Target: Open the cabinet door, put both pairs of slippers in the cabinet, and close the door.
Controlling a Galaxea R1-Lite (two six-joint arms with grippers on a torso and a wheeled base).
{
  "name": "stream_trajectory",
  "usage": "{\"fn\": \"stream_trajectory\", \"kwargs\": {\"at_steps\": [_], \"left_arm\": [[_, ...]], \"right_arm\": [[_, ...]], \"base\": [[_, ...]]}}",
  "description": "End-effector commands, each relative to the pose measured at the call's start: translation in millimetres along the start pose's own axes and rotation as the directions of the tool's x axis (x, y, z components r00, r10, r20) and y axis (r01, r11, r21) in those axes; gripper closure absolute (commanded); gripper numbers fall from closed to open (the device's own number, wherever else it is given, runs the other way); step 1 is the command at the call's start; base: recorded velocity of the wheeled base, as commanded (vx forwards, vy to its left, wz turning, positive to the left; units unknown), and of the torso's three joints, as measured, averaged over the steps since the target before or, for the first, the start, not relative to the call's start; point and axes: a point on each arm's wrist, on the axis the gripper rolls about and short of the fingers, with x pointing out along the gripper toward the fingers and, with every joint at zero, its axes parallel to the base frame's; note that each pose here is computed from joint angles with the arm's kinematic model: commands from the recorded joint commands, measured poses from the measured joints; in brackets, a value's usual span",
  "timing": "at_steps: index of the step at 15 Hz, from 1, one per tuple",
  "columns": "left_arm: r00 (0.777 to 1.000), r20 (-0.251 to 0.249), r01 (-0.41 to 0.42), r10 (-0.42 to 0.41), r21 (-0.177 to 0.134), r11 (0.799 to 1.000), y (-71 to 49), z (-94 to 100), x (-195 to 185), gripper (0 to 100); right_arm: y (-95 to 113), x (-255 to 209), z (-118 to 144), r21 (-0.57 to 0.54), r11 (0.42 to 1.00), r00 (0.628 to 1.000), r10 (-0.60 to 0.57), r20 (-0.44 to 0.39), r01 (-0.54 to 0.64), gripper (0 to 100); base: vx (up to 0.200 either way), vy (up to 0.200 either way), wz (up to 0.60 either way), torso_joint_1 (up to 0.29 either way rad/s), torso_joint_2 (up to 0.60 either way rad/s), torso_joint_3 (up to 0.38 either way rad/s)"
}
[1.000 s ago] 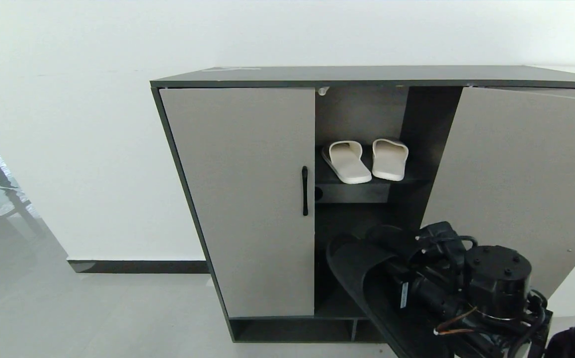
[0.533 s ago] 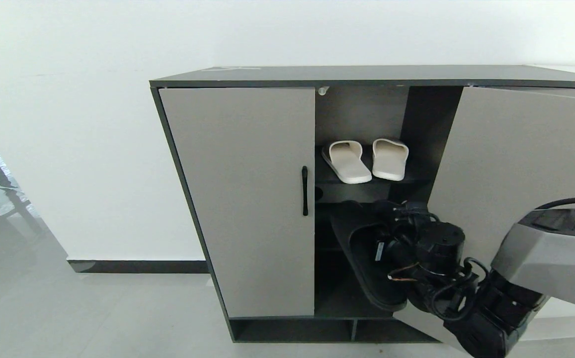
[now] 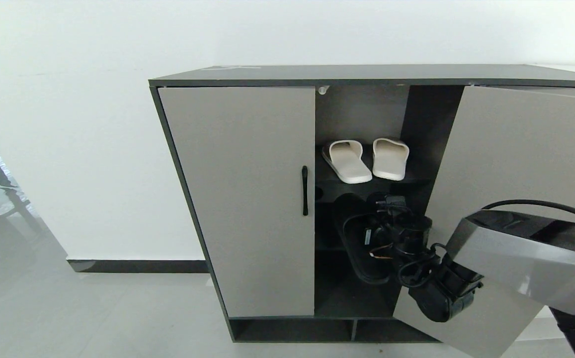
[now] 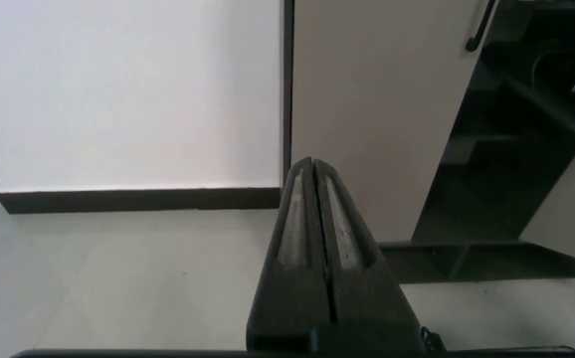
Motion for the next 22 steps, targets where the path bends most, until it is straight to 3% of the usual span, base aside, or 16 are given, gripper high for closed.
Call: {"fn": "stream_trajectory", "kwargs": {"at_steps": [1, 3, 11, 22], "left_arm": [[1.0, 0.0, 0.0, 0.0, -0.001, 1.0, 0.0, -0.1, 0.0, 100], [1.0, 0.0, -0.001, 0.001, -0.001, 1.0, 0.0, -0.1, 0.0, 100], [1.0, 0.0, -0.001, 0.001, -0.001, 1.0, 0.0, -0.1, 0.0, 100], [1.0, 0.0, -0.001, 0.001, -0.002, 1.0, 0.0, -0.1, 0.0, 100]], "right_arm": [[0.7, 6.9, -14.2, -0.006, 1.0, 1.0, -0.003, -0.015, 0.003, 100], [1.9, 12.9, -21.1, -0.005, 1.0, 1.0, -0.004, -0.014, 0.004, 100], [-1.3, 33.4, -44.4, -0.009, 1.0, 1.0, -0.024, -0.008, 0.024, 100], [12.4, 82.6, -4.7, 0.015, 0.999, 0.998, -0.035, 0.058, 0.034, 100]], "base": [[0.2, 0.0, 0.0, 0.002, 0.0, 0.007], [0.2, 0.0, 0.0, 0.0, 0.0, 0.002], [0.0, 0.0, 0.0, 0.0, 0.0, 0.0], [0.0, 0.0, 0.0, 0.003, 0.0, -0.114]]}}
